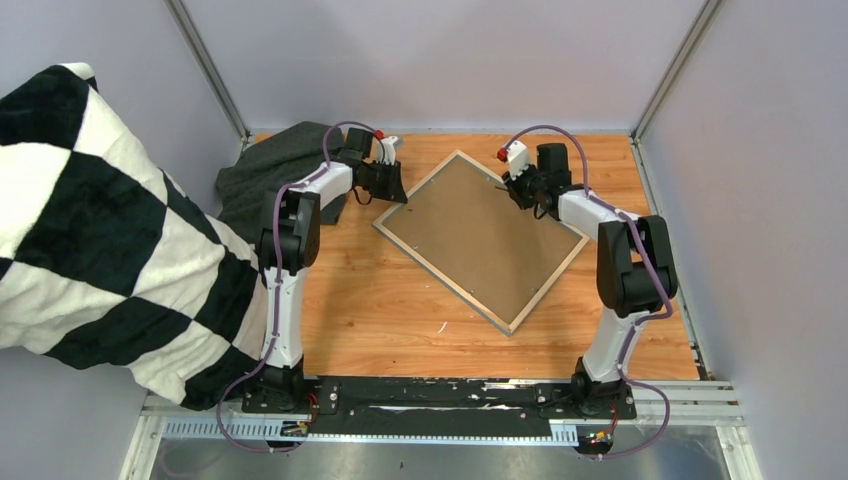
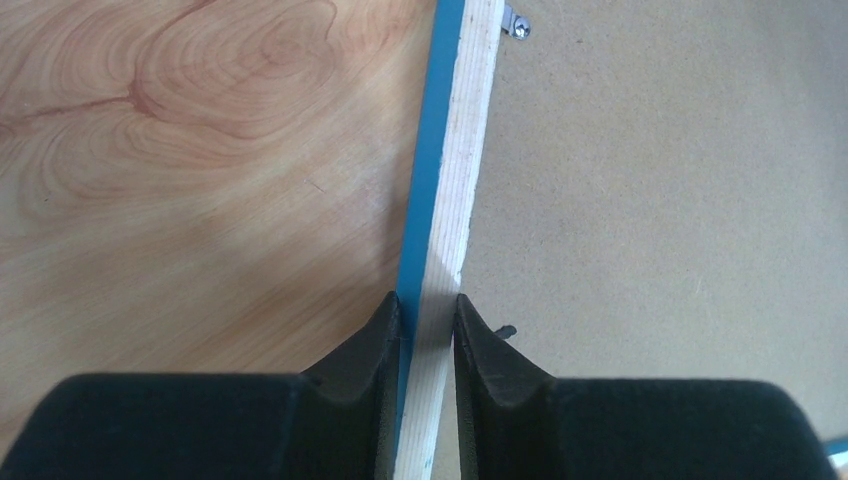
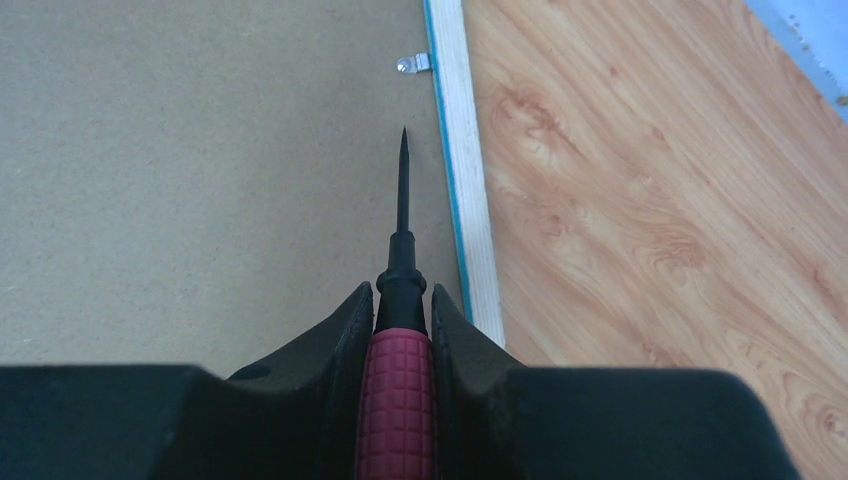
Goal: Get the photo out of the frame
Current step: Adjust the photo frame at the center of the board, then release the photo frame item from the photo frame.
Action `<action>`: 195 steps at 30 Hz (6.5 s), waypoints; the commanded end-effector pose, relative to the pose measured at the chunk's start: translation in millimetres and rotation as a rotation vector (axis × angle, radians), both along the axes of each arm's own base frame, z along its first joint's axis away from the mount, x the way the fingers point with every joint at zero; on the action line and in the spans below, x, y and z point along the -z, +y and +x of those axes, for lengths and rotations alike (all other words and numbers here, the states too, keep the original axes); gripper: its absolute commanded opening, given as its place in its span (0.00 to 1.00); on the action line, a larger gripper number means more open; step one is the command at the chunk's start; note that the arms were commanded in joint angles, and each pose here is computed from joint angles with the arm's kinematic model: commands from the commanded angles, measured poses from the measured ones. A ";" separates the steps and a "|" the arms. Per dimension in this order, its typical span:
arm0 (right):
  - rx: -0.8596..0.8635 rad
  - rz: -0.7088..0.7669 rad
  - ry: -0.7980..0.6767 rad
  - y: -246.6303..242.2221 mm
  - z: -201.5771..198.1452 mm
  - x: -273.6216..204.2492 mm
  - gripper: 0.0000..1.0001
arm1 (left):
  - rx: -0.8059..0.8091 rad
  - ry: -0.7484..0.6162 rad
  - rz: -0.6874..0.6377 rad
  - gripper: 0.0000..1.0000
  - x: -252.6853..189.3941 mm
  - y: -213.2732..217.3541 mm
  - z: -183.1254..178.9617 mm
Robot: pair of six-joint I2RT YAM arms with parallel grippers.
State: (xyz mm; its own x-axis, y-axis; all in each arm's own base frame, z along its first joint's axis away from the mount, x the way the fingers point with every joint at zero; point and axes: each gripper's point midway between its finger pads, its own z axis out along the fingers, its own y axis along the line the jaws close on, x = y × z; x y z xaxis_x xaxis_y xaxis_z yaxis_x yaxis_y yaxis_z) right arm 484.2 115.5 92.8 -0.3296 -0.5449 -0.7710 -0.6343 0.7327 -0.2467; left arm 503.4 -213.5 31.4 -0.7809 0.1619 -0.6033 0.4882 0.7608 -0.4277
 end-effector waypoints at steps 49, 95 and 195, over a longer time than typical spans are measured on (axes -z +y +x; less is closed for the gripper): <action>-0.187 0.049 -0.091 24.9 -11.9 -21.2 0.00 | 0.029 0.062 -0.015 0.40 -26.3 -40.8 17.0; -0.222 0.017 -0.120 24.1 -32.1 -42.0 0.00 | 0.078 0.232 0.226 0.00 58.7 -12.9 -67.3; -0.297 0.138 -0.095 73.8 -51.8 -26.8 0.00 | 0.169 0.145 0.143 0.00 67.4 -35.2 -100.7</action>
